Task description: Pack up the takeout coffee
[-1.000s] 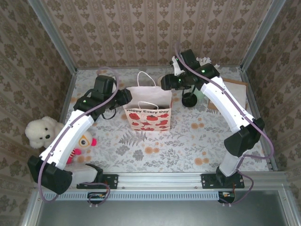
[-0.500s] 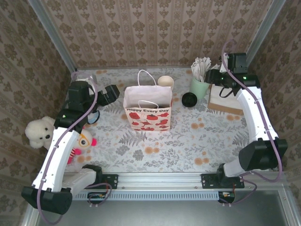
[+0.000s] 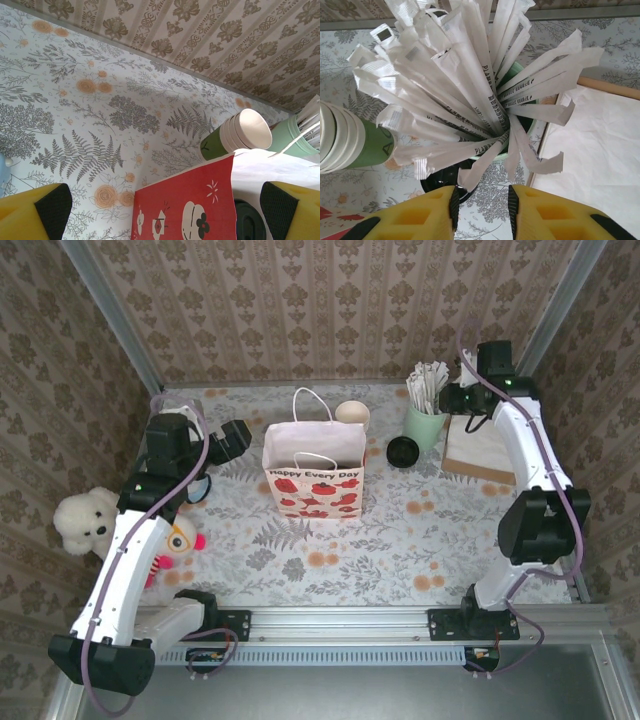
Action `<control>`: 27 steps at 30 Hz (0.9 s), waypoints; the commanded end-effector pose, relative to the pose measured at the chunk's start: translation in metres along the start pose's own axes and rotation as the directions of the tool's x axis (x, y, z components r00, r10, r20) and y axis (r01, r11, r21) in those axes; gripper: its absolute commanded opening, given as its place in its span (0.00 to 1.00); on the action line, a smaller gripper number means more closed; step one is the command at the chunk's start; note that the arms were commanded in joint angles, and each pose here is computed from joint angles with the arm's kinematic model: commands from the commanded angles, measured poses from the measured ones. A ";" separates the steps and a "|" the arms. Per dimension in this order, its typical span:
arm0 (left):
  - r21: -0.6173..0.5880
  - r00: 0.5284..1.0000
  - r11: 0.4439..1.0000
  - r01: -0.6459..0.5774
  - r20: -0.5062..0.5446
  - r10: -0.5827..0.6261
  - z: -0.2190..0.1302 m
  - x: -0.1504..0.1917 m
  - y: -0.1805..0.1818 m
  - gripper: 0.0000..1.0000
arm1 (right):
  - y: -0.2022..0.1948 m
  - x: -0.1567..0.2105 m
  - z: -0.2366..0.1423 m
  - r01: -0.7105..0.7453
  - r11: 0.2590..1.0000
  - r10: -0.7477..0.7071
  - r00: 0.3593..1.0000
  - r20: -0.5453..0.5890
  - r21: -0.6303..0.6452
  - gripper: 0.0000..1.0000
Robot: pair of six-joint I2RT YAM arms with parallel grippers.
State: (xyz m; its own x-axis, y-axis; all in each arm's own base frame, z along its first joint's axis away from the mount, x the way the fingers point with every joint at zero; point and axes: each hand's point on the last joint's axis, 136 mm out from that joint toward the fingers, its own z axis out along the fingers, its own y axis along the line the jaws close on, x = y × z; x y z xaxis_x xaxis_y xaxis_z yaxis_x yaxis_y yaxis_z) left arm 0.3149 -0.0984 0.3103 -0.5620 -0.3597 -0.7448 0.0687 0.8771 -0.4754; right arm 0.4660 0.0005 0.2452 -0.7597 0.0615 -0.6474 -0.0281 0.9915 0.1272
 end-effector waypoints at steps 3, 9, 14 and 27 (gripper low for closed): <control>-0.015 1.000 1.000 -0.008 0.012 0.009 0.002 -0.001 0.005 1.00 | 0.007 -0.008 0.007 0.040 0.999 -0.041 0.999 -0.010 -0.008 0.29; -0.019 1.000 1.000 -0.009 0.002 0.009 0.004 0.002 0.006 1.00 | 0.010 -0.004 0.017 0.046 0.999 -0.046 0.998 -0.033 -0.007 0.32; -0.023 1.000 1.000 -0.011 -0.001 0.011 0.004 0.002 0.008 1.00 | 0.005 -0.001 0.023 0.056 0.998 -0.054 0.997 -0.053 0.031 0.30; 0.016 1.000 1.000 -0.015 -0.024 0.016 0.011 0.001 -0.001 1.00 | 0.009 -0.026 -0.036 0.075 0.993 -0.082 0.994 0.076 0.097 0.07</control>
State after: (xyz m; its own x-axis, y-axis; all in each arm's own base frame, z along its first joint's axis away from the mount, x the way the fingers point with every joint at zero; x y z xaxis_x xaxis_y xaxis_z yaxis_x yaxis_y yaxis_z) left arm 0.3192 -0.1006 0.3022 -0.5839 -0.3542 -0.7304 0.0618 0.8777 -0.4751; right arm 0.4793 0.0057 0.2327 -0.7787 0.0021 -0.6274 -0.0299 0.9987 0.0404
